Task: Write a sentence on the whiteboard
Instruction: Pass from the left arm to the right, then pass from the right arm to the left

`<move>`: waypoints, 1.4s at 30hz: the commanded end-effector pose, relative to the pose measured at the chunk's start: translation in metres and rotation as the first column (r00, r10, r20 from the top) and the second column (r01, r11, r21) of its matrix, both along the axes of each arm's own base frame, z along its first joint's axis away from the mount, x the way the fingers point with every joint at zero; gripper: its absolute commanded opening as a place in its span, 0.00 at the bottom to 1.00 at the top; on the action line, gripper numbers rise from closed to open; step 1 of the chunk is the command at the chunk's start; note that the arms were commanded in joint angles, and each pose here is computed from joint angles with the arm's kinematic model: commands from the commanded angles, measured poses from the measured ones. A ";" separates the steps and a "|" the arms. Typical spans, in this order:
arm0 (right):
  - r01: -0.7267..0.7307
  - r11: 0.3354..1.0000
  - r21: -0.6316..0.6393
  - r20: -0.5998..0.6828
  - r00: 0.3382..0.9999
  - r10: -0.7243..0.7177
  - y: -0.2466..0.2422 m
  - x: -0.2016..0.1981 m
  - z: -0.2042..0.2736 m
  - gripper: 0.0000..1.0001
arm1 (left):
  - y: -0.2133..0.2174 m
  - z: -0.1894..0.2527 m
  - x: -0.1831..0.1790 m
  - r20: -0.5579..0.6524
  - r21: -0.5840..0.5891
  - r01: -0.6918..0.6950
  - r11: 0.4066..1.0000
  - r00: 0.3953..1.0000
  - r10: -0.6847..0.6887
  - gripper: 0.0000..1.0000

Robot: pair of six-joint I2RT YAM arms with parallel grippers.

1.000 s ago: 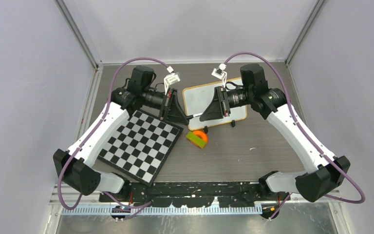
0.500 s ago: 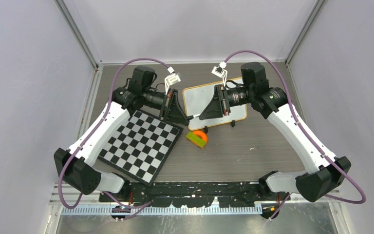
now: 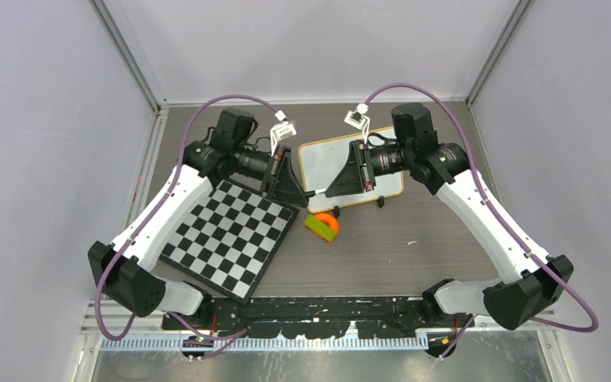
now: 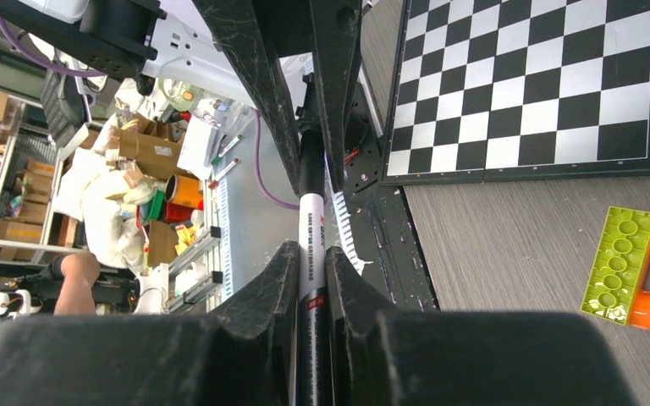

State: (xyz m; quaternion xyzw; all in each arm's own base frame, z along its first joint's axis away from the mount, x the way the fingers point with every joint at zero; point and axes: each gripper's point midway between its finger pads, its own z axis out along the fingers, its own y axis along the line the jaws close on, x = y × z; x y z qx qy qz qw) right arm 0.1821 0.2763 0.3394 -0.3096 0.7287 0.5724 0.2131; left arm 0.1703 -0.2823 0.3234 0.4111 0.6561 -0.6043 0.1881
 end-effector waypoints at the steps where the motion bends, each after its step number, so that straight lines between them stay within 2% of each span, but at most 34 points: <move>1: -0.016 0.999 0.031 0.058 0.998 0.014 0.001 -0.008 0.020 0.00 | 0.001 0.017 0.006 0.102 -0.005 -0.037 0.999 0.994 0.038 0.24; 9: -0.013 0.999 0.052 0.009 1.000 0.012 0.007 -0.006 0.016 0.00 | 0.000 0.026 0.004 0.102 -0.047 -0.019 0.999 0.994 0.024 0.29; 11: -0.014 0.998 0.057 0.014 1.000 0.013 0.007 -0.007 0.018 0.00 | 0.000 0.027 0.002 0.106 -0.057 -0.009 0.998 0.994 0.015 0.23; 13: -0.020 0.998 0.057 0.011 1.000 0.020 0.007 -0.008 0.017 0.02 | 0.000 0.027 -0.002 0.104 -0.068 0.008 0.998 0.995 -0.001 0.06; 14: -0.021 0.998 0.055 0.009 1.000 0.021 0.007 -0.008 0.017 0.12 | 0.001 0.028 -0.004 0.102 -0.075 0.018 0.997 0.995 -0.011 0.00; 16: -0.024 0.999 0.044 0.015 1.000 0.023 0.006 -0.008 0.016 0.36 | 0.002 0.026 -0.008 0.088 -0.075 0.028 0.997 0.996 -0.021 0.00; 17: -0.026 0.999 0.035 0.022 0.999 0.025 0.005 -0.009 0.016 0.43 | 0.003 0.025 -0.009 0.084 -0.073 0.032 0.997 0.996 -0.025 0.00; 19: -0.030 0.999 0.027 0.034 0.999 0.029 0.003 -0.010 0.019 0.47 | 0.005 0.022 -0.012 0.077 -0.066 0.032 0.997 0.997 -0.027 0.00; 21: -0.035 0.999 0.028 0.038 0.999 0.034 0.003 -0.011 0.021 0.47 | 0.006 0.020 -0.015 0.074 -0.061 0.034 0.998 0.997 -0.029 0.00; 26: -0.043 0.999 0.032 0.038 0.998 0.042 0.004 -0.011 0.024 0.40 | 0.007 0.015 -0.014 0.054 -0.046 0.027 0.999 0.998 -0.024 0.00; 38: -0.073 0.997 0.027 0.038 0.997 0.072 0.009 -0.017 0.021 0.38 | 0.003 0.017 -0.015 0.031 -0.046 0.041 0.998 0.999 -0.040 0.00; 42: -0.081 0.996 0.025 0.043 0.996 0.080 0.011 -0.019 0.021 0.34 | 0.002 0.017 -0.017 0.027 -0.051 0.052 0.997 0.998 -0.051 0.00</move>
